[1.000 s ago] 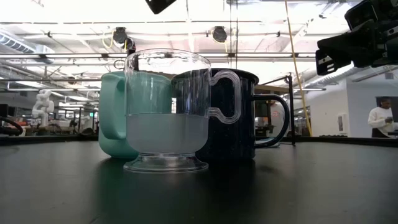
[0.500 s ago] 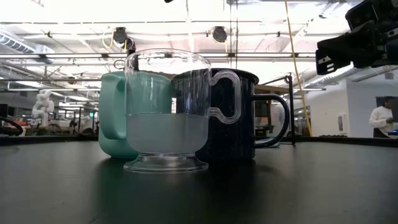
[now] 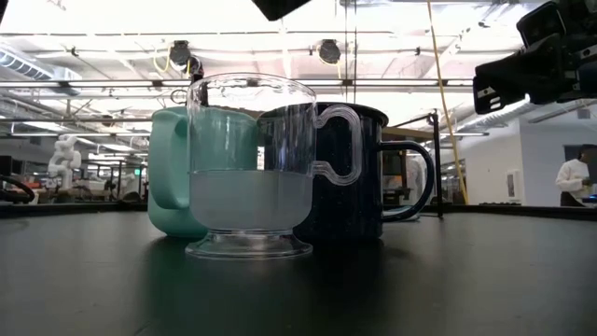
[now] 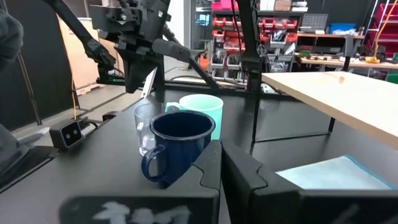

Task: Stack small to large cups/mugs on shelf
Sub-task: Put the transparent mug on the shelf

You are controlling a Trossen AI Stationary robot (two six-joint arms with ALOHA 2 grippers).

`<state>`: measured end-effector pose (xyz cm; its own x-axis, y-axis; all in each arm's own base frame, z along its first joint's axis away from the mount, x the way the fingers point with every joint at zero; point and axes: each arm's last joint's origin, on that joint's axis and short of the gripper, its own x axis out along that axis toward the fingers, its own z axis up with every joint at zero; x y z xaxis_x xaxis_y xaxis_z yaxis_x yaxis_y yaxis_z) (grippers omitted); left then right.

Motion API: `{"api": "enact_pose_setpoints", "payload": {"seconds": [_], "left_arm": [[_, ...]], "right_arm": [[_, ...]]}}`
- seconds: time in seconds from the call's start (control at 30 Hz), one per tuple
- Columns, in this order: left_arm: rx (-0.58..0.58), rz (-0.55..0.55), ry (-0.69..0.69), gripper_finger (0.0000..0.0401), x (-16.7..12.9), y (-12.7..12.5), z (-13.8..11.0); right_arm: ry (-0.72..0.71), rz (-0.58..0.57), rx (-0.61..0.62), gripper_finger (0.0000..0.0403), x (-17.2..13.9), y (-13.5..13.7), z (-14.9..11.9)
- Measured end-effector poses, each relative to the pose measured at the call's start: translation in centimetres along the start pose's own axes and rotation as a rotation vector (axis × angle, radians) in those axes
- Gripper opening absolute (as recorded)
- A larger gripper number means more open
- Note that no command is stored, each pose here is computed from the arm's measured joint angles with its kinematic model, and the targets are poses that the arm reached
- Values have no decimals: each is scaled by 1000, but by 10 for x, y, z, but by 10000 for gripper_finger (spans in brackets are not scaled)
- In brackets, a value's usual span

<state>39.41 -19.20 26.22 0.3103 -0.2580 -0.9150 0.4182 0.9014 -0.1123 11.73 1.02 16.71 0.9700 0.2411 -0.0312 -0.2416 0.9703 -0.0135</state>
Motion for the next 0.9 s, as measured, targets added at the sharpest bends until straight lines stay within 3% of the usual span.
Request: {"api": "enact_pose_setpoints", "payload": {"seconds": [0.43,0.63,0.9], "left_arm": [[-63,-12,19,10,-2,1,-2],[-108,31,46,49,-1,2,-5],[-99,28,71,133,16,6,-14]], "right_arm": [[6,0,1,0,0,0,-1],[5,0,1,0,0,0,-1],[5,0,1,0,0,0,-1]]}}
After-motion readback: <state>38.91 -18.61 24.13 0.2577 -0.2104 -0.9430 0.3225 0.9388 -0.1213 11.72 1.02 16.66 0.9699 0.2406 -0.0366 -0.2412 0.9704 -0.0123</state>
